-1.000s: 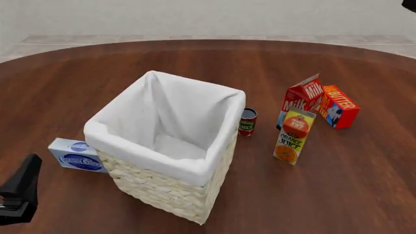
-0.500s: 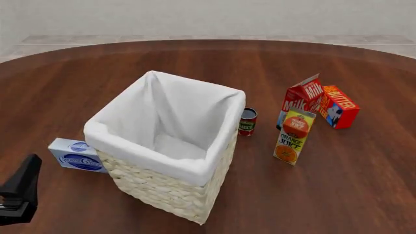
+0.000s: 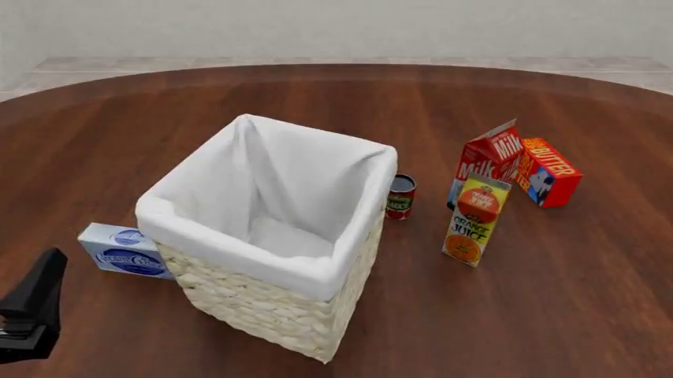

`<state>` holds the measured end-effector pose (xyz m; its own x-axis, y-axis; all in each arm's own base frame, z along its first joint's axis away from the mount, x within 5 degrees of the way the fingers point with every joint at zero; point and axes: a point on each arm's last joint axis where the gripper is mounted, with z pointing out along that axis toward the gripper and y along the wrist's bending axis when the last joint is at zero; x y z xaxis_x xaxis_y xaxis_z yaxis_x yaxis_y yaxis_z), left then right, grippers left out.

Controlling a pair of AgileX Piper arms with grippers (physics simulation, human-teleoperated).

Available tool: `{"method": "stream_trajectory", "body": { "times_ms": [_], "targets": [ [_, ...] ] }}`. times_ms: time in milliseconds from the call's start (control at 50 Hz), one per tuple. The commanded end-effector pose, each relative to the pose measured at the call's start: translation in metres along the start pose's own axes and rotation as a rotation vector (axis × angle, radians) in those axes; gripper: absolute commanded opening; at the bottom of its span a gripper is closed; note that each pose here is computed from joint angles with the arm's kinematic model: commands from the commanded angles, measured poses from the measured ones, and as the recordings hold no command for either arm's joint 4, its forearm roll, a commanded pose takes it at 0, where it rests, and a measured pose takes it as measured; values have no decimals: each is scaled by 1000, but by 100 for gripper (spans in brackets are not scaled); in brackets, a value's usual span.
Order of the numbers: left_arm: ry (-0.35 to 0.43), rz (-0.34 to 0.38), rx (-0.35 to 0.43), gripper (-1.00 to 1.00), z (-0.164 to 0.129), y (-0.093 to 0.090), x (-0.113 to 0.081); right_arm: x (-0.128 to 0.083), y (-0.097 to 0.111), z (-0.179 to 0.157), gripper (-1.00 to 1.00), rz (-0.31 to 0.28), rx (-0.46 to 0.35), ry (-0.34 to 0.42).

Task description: Pick up the tomato sauce, and put it in the basket.

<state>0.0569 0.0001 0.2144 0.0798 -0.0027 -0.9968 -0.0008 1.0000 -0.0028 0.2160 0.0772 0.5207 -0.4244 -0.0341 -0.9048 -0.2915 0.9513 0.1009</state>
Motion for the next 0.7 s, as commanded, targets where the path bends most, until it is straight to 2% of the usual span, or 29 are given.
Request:
{"method": "stream_trajectory", "body": {
  "times_ms": [20, 240, 340, 700],
  "targets": [
    [0, 0, 0, 100, 0, 0, 1, -12, -1, 22, 100, 11, 12, 36],
    [0, 0, 0, 100, 0, 0, 0, -10, 1, 50, 100, 22, 16, 128],
    [0, 0, 0, 100, 0, 0, 0, -19, 1, 57, 100, 27, 23, 147],
    [0, 0, 0, 100, 0, 0, 0, -25, -13, 98, 100, 40, 66, 212]
  ]
}}
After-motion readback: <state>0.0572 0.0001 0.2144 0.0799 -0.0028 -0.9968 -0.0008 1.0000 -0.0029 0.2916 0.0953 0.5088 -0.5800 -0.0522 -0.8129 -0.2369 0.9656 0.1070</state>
